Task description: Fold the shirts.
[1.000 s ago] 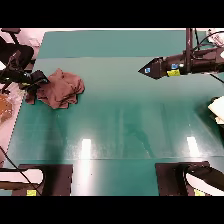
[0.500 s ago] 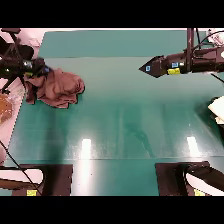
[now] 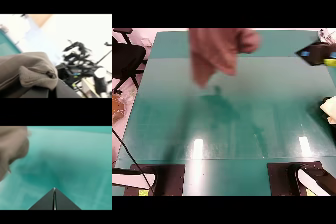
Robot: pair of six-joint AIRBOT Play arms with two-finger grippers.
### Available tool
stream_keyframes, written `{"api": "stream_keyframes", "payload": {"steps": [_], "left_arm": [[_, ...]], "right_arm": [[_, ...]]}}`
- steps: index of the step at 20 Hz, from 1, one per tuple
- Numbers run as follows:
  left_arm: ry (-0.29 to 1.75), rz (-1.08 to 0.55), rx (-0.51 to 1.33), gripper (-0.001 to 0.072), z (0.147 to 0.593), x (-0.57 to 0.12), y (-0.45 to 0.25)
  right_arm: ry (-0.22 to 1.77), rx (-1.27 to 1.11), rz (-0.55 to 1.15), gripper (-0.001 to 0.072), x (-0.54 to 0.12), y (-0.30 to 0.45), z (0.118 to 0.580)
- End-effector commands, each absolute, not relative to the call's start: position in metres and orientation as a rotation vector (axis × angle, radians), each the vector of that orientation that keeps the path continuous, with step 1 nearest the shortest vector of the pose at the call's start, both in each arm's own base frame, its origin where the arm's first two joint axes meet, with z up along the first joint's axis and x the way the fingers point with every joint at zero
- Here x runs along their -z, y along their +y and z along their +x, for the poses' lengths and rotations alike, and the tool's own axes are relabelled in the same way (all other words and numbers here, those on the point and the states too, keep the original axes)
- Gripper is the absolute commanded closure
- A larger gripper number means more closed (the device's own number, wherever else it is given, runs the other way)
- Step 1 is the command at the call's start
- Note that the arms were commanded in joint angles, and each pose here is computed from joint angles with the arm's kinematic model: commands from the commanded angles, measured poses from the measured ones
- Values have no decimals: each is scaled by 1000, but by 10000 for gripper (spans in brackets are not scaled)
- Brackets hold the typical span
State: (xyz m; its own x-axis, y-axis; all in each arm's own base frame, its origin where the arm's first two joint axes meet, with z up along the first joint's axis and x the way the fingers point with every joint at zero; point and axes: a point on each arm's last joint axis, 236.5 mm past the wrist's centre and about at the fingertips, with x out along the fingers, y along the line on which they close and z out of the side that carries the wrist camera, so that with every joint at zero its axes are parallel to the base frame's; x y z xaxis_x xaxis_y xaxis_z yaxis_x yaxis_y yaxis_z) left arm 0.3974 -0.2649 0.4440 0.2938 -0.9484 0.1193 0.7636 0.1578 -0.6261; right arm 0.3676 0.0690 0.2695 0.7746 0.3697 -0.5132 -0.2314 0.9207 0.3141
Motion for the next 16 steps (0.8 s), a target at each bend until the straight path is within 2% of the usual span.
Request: {"api": "stream_keyframes", "payload": {"steps": [1, 3, 5, 7, 9, 12, 16], "left_arm": [[292, -704, 1427, 682, 343, -483, -297], [403, -590, 1443, 681, 332, -446, -301], [629, -338, 1351, 681, 333, -365, -296], [925, -61, 1144, 681, 342, -264, -259], [1142, 122, 880, 681, 359, -191, -202], [1290, 216, 619, 681, 377, -129, -142], [1370, 308, 498, 680, 385, -71, -109]], "right_arm": [[597, -109, 238, 692, -275, -6, 343], [590, -4, 262, 692, -277, -41, 331], [571, 54, 280, 692, -274, -58, 325], [587, 71, 302, 692, -255, -61, 322], [646, 66, 334, 692, -221, -57, 319], [747, 32, 365, 692, -166, -42, 317], [908, -95, 350, 683, -115, 0, 320]]}}
